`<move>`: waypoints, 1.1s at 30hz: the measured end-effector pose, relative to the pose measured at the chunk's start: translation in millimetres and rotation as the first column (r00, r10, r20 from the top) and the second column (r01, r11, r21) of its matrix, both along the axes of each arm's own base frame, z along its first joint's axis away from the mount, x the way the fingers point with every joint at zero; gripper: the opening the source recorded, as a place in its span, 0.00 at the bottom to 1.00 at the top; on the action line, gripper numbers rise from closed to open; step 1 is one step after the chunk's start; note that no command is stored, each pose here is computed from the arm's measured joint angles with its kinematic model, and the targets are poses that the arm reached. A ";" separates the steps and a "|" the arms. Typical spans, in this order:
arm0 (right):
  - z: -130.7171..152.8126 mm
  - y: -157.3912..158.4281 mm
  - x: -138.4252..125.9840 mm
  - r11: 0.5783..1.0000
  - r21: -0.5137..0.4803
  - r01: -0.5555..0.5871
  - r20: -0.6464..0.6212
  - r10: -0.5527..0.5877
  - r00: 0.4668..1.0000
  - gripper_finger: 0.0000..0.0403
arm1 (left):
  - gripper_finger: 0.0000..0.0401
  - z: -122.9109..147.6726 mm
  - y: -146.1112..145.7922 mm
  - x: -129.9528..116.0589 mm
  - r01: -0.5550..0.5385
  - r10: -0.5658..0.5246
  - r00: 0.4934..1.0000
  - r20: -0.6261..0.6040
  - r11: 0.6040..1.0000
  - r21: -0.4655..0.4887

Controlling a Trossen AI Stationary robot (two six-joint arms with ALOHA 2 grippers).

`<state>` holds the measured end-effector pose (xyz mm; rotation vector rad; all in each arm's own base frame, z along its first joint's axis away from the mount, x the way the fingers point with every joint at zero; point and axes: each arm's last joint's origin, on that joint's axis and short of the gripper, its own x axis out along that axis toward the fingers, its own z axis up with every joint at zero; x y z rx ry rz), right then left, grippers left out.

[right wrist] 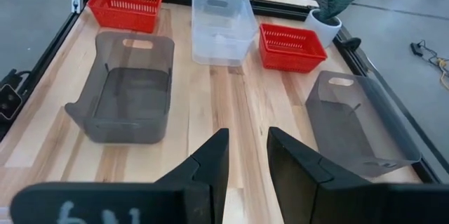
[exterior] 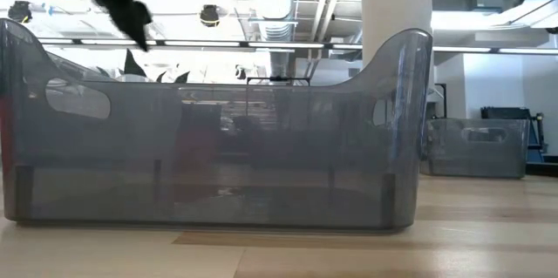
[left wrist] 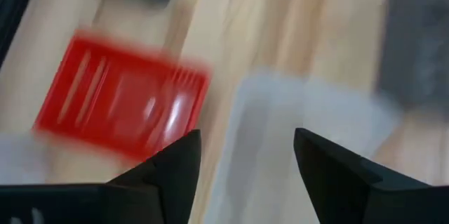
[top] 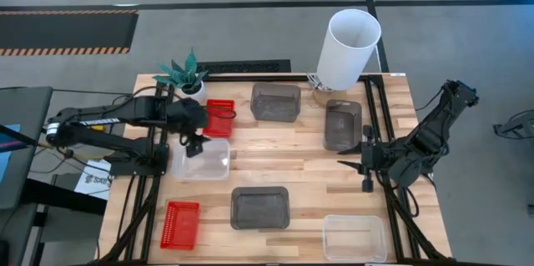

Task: Stack baskets by color
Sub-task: Stack the bottom black bin on the top black bin

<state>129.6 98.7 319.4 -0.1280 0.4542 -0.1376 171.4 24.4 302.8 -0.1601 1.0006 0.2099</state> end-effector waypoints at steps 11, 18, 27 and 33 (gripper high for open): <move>-9.8 9.6 9.4 1.000 -0.023 0.002 -0.049 -0.003 0.999 0.30 | 0.54 -11.5 -28.8 76.0 0.204 -0.200 0.947 0.251 0.979 0.009; -15.8 14.8 14.1 0.999 -0.039 -0.012 -0.085 0.008 0.996 0.30 | 0.54 -55.9 -54.5 121.7 0.323 -0.306 0.930 0.203 0.945 -0.054; -19.9 13.9 13.0 0.999 -0.043 0.002 -0.120 -0.007 0.993 0.30 | 0.54 -99.1 -79.9 152.9 0.365 -0.346 0.924 0.161 0.926 -0.102; -21.5 13.0 11.7 0.999 -0.049 -0.006 -0.143 -0.001 0.990 0.30 | 0.54 -100.9 -94.7 157.3 0.385 -0.367 0.915 0.167 0.918 -0.094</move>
